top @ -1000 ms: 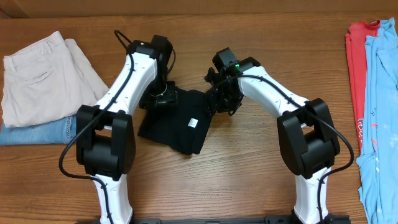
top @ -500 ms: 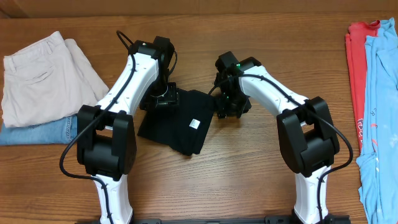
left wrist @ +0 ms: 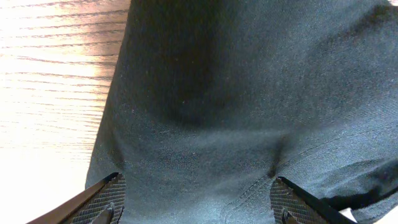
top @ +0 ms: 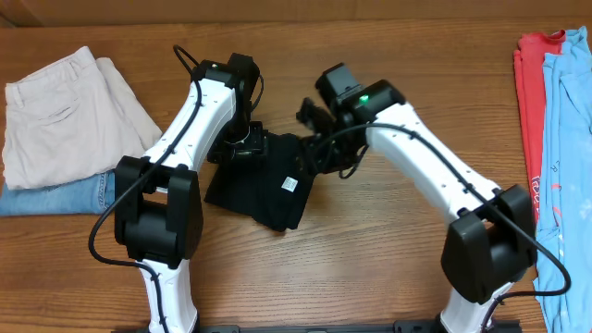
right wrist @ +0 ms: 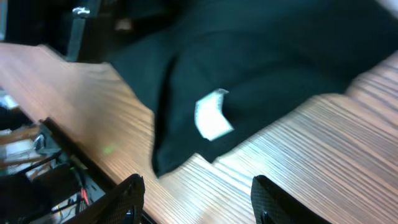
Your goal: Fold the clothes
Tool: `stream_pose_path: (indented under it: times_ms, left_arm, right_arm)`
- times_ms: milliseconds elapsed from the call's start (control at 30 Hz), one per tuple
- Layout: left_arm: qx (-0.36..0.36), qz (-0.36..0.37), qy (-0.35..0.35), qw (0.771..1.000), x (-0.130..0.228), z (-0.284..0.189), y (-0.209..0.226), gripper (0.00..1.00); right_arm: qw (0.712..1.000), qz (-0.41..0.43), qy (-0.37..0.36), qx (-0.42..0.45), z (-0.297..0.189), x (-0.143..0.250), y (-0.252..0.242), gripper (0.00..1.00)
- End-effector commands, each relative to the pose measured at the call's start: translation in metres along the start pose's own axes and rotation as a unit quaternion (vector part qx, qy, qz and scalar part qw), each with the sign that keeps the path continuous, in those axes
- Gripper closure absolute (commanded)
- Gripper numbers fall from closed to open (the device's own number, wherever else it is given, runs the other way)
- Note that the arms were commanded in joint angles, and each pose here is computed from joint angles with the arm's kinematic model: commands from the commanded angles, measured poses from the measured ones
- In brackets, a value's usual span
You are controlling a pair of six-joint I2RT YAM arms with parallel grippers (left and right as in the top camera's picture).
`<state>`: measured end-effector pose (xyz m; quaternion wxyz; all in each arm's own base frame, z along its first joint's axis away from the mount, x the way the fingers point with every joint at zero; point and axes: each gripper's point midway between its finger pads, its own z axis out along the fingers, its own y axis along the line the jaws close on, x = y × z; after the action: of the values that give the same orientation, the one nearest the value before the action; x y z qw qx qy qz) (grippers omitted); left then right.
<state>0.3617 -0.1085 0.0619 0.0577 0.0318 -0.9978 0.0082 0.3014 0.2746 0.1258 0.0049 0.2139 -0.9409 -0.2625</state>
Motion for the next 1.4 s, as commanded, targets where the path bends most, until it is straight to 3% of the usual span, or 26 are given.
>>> stream_pose_path:
  times_ms: [0,167,433,767,933,1067,1167,1367]
  left_arm:
    - [0.002,0.011,0.011,1.000,0.003,0.007,-0.002,0.22]
    - [0.002,0.011,0.011,1.000,0.002,0.007,-0.002,0.22]
    - [0.002,0.011,0.009,1.000,0.002,0.007,-0.002,0.22]
    - [0.002,0.011,0.010,1.000,0.002,0.007,-0.002,0.22]
    - [0.002,0.011,0.009,1.000,0.002,0.007,-0.002,0.22]
    - [0.002,0.010,0.012,1.000,0.003,0.007,-0.002,0.23]
    - [0.000,0.010,0.017,1.000,0.005,0.007,-0.001,0.23]
    - [0.000,0.002,0.020,1.000,0.006,0.003,0.005,0.30]
  right_arm:
    - [0.999,-0.017,0.027,-0.040,0.025,0.014,0.021,0.41]
    - [0.994,-0.042,0.043,-0.094,0.050,0.028,0.050,0.41]
    - [0.991,-0.039,0.052,-0.117,0.082,0.047,0.046,0.40]
    - [0.997,-0.014,0.012,0.079,0.096,0.039,-0.029,0.37]
    - [0.992,-0.010,0.005,0.126,0.093,0.037,-0.046,0.37]
    - [0.989,-0.011,-0.001,0.147,0.088,0.034,-0.051,0.43]
    - [0.985,0.014,-0.016,0.170,0.074,0.027,-0.057,0.46]
    - [0.973,0.051,-0.091,0.204,0.015,0.000,-0.078,0.43]
